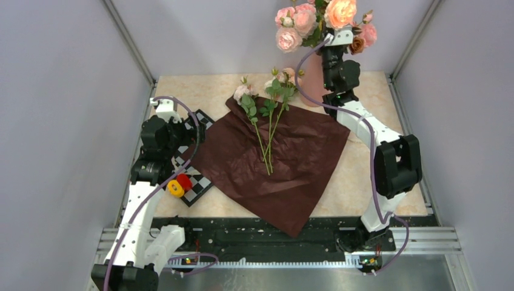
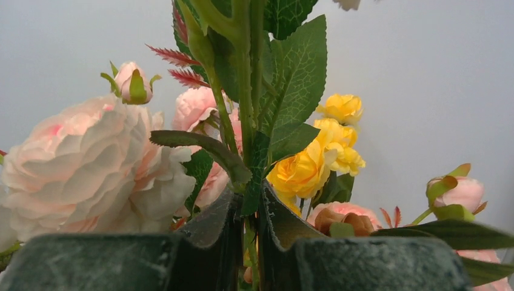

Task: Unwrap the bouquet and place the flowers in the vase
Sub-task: Insert the fake flower into the vase.

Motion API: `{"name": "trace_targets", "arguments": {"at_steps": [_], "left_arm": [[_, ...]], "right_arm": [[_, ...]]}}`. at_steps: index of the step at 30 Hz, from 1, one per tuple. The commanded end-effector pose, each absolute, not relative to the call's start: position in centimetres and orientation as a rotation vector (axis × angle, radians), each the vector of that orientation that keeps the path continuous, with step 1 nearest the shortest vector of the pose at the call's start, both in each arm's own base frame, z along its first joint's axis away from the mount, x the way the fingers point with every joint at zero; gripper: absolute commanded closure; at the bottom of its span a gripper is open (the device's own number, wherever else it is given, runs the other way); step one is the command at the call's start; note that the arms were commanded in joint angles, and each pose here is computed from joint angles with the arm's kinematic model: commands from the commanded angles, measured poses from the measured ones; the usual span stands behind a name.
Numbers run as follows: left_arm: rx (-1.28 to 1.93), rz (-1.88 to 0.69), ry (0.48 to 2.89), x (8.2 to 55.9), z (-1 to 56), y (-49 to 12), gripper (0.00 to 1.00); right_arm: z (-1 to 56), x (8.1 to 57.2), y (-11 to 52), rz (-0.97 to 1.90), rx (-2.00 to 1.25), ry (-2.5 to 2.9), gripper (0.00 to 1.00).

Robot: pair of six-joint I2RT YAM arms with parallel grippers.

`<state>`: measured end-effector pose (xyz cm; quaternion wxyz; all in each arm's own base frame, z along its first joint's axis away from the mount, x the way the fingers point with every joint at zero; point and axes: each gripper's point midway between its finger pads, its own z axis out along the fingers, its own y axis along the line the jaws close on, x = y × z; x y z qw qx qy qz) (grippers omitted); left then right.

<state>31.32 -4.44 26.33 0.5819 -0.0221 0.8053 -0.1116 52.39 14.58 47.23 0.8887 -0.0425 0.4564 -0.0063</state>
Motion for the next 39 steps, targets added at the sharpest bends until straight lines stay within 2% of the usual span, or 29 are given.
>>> {"name": "trace_targets", "arguments": {"at_steps": [1,31,39], "left_arm": [[-0.039,-0.264,1.861,31.6,26.7,-4.4,0.01],[-0.033,-0.270,1.864,31.5,26.6,-4.5,0.01],[-0.032,-0.275,1.864,31.5,26.7,-4.6,0.01]], "right_arm": [[46.6,53.2,14.7,0.011,-0.096,0.960,1.00],[41.4,54.9,15.1,0.013,-0.131,1.089,1.00],[41.9,54.2,15.2,0.017,-0.150,1.084,0.84]]}}
